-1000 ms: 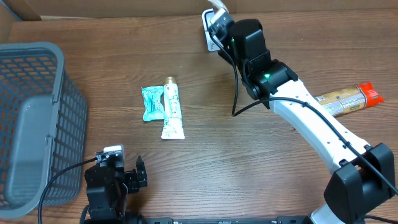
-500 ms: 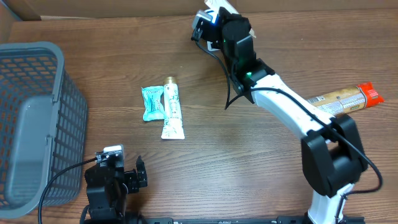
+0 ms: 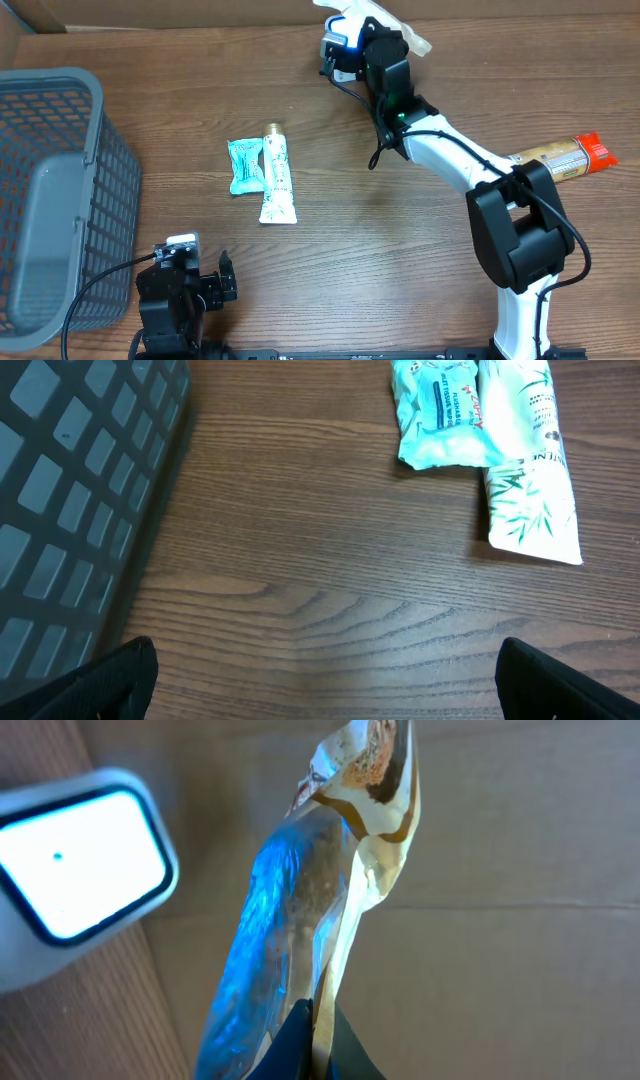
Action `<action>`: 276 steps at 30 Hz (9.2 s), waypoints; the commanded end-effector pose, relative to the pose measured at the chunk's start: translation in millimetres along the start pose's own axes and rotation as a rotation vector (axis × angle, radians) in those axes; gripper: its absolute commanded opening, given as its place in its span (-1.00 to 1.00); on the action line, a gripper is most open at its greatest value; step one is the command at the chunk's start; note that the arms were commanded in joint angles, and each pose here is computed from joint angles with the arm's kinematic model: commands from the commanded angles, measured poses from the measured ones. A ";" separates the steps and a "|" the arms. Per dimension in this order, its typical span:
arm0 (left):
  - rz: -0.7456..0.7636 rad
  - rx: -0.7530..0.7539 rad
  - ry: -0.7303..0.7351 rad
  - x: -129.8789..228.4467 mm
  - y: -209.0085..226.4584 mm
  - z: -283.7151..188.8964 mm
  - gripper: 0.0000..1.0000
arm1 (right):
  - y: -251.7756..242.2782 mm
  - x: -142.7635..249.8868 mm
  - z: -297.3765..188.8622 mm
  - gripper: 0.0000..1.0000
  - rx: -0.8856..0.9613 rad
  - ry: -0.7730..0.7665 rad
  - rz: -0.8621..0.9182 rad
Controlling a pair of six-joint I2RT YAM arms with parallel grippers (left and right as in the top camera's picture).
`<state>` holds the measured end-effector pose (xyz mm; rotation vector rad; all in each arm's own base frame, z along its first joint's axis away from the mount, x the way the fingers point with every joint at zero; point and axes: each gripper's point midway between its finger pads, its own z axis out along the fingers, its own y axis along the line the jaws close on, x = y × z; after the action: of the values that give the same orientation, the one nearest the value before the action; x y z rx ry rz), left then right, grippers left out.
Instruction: Scan the item barcode
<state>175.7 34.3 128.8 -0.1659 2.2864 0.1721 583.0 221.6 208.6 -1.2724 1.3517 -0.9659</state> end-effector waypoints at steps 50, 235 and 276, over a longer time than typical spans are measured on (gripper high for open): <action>0.015 0.006 -0.004 -0.3 -0.7 -0.1 0.99 | -156.5 24.2 -174.7 -0.93 -0.112 -0.024 1.137; 0.015 0.006 -0.004 -0.3 -0.7 -0.1 0.99 | 230.5 55.1 -176.3 0.58 -0.651 0.926 0.398; 0.015 0.006 -0.004 -0.3 -0.7 -0.1 0.99 | 165.1 -114.5 -279.0 -0.92 -1.725 0.248 0.967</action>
<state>175.7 34.3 128.6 -0.1659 2.2868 0.1721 277.6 328.5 108.6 -1.2108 2.7486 0.8481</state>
